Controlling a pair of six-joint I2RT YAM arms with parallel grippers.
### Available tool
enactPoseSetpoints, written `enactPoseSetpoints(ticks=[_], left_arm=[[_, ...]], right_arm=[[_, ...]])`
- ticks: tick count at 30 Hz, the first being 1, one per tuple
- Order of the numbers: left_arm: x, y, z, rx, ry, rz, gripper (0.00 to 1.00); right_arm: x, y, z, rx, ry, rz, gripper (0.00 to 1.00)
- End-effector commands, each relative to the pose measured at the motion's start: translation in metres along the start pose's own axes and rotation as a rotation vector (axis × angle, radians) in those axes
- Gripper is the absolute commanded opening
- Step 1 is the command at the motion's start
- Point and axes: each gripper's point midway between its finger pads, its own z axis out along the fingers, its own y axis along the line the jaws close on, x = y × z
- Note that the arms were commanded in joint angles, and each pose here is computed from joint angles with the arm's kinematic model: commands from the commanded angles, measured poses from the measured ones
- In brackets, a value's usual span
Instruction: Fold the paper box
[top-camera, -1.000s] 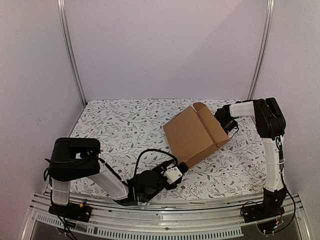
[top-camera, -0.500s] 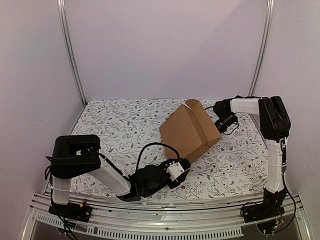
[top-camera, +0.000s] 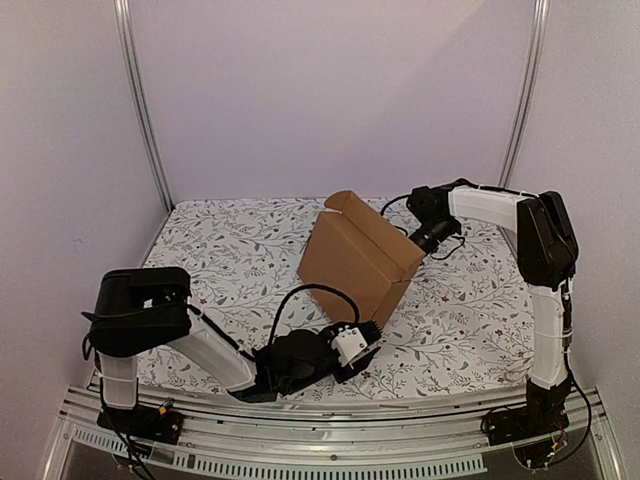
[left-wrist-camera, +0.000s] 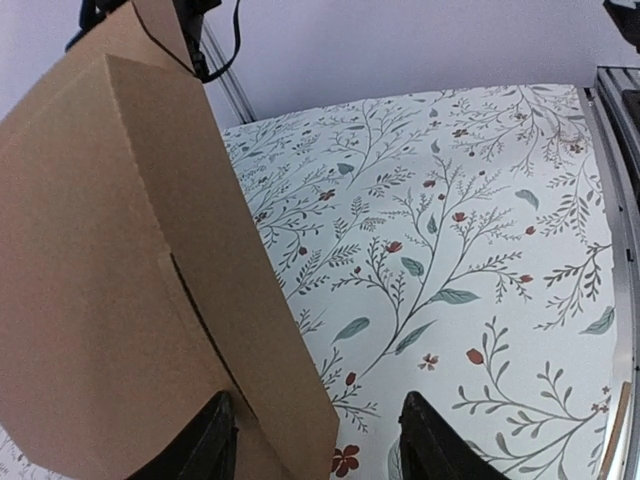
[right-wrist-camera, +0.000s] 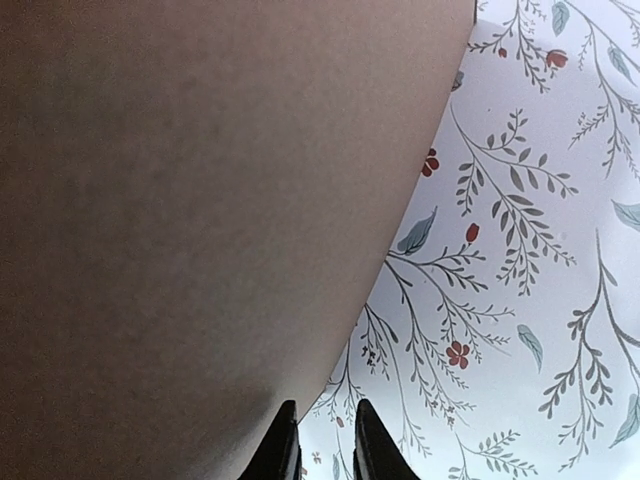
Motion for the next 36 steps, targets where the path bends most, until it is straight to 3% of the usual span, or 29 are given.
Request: enactPoseSetpoints(ticks=[1,14,27,36], left_arm=[[0.005,-0.019,-0.008,0.066,0.035,0.030,0.56],[0.016,-0.044,-0.010,0.101,0.090,0.130,0.55],[0.010,-0.034,-0.014,0.057,0.079,0.136,0.56],[0.005,-0.037,-0.021,0.085,0.074,0.130,0.57]], right_arm=[[-0.014,0.023,-0.013,0.025,-0.021,-0.088,0.19],[-0.017,0.057,0.011,0.047,0.057,-0.225,0.22],[-0.022,0.041,0.015,0.060,0.065,-0.192,0.24],[-0.050,0.029,0.013,0.075,0.022,-0.196,0.28]])
